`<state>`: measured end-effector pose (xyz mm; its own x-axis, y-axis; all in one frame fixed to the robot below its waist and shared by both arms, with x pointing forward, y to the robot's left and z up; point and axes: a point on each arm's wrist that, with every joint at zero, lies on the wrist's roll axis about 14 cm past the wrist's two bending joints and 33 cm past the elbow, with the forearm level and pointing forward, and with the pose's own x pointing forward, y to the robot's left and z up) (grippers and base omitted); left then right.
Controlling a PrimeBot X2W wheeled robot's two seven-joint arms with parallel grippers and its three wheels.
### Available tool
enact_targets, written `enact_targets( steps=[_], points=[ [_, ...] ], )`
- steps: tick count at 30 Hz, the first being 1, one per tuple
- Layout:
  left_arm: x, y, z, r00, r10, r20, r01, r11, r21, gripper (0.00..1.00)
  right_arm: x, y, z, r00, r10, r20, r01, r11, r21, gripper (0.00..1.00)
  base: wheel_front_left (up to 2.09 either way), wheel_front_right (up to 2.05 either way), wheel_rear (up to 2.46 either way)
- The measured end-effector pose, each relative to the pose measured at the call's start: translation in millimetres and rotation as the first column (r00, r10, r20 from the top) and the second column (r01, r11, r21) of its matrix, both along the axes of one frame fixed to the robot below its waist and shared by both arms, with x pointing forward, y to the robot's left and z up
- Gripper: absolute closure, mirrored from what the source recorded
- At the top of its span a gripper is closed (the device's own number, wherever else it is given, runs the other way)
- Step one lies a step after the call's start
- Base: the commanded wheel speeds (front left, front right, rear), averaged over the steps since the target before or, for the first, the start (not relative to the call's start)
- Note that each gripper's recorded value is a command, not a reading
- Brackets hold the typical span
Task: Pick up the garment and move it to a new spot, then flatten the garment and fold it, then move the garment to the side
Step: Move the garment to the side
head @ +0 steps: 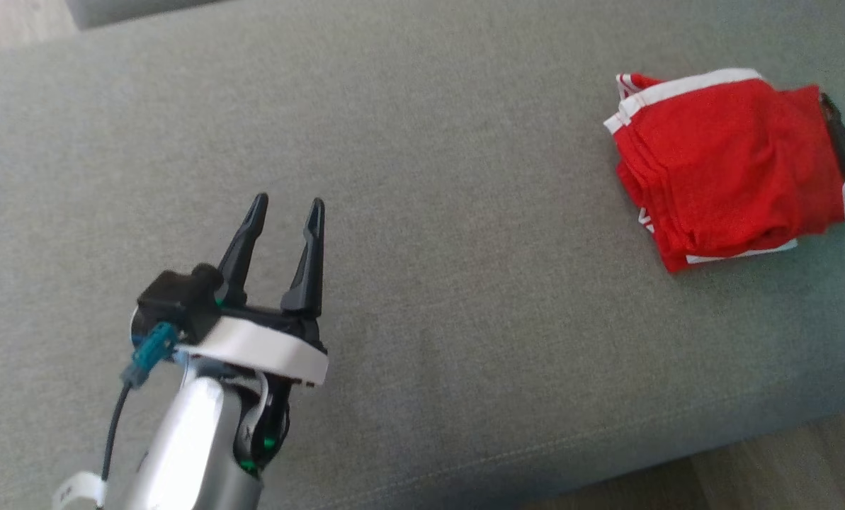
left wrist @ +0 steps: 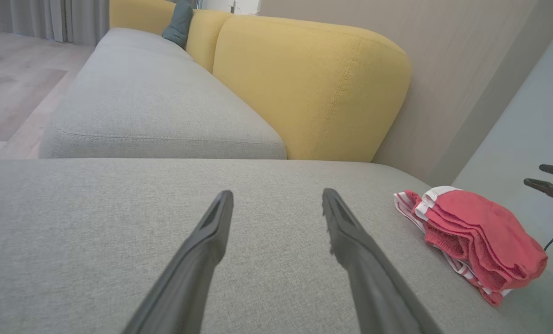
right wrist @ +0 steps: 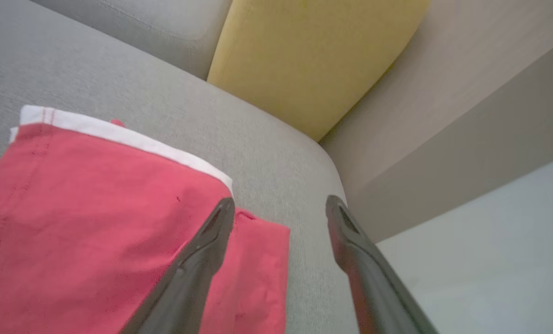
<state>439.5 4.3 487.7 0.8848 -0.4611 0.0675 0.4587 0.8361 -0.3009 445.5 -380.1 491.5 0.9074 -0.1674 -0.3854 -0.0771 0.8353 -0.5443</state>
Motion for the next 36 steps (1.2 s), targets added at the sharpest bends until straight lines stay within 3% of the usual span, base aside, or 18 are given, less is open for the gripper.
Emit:
enact_targets(
  steps=[3, 7, 12, 16, 19, 20, 25, 28, 32, 36],
  points=[
    [-7.2, 6.4, 6.1, 1.000, 0.020, 0.008, -0.020, 1.000, -0.001, 0.00, 6.3, 12.8, 18.4, 0.997, 0.027, 0.070, -0.028, 0.999, 0.020, 0.00, 0.00, 0.00, 0.00],
    [-15.0, 17.2, 13.7, 0.998, 0.053, 0.019, -0.052, 0.999, -0.002, 0.00, 18.4, 60.3, 36.3, 0.976, 0.067, 0.208, -0.106, 0.978, 0.181, 0.00, 0.00, 0.00, 0.00],
    [-21.9, 38.3, 27.4, 0.992, 0.117, 0.048, -0.117, 0.993, -0.009, 0.00, 21.8, 127.7, 58.8, 0.914, 0.120, 0.387, -0.264, 0.901, 0.344, 0.00, 0.00, 0.00, 0.00],
    [-33.4, 52.7, 29.1, 0.987, 0.153, 0.052, -0.154, 0.988, 0.000, 0.00, 10.8, 174.8, 63.7, 0.866, 0.119, 0.485, -0.364, 0.816, 0.449, 0.00, 0.00, 0.00, 0.00],
    [-42.0, 63.8, 27.6, 0.982, 0.184, 0.046, -0.184, 0.983, 0.006, 0.00, -0.4, 194.1, 55.4, 0.860, 0.079, 0.503, -0.373, 0.770, 0.517, 0.00, 0.00, 0.00, 0.00],
    [-42.0, 63.8, 27.6, 0.982, 0.184, 0.046, -0.184, 0.983, 0.006, 0.00, -0.4, 194.1, 55.4, 0.860, 0.079, 0.503, -0.373, 0.770, 0.517, 0.00, 0.00, 0.00, 0.00],
    [-54.6, 82.0, 26.7, 0.970, 0.239, 0.042, -0.239, 0.971, 0.013, 0.00, -27.5, 237.1, 28.5, 0.879, 0.068, 0.471, -0.375, 0.709, 0.597, 0.00, 0.00, 0.00, 0.00],
    [-60.9, 90.9, 27.5, 0.964, 0.262, 0.044, -0.263, 0.965, 0.013, 0.00, -41.9, 248.7, 19.8, 0.886, 0.062, 0.460, -0.367, 0.700, 0.612, 0.00, 0.00, 0.00, 0.00],
    [-66.7, 94.5, 27.9, 0.961, 0.272, 0.047, -0.273, 0.962, 0.015, 0.00, -52.8, 242.3, 17.9, 0.883, 0.049, 0.466, -0.355, 0.721, 0.596, 0.00, 0.00, 0.00, 0.00],
    [-68.1, 94.5, 28.4, 0.961, 0.272, 0.051, -0.273, 0.962, 0.018, 0.00, -60.0, 244.6, 21.3, 0.877, 0.036, 0.479, -0.364, 0.701, 0.614, 0.00, 0.00, 0.00, 0.00]
  ],
)
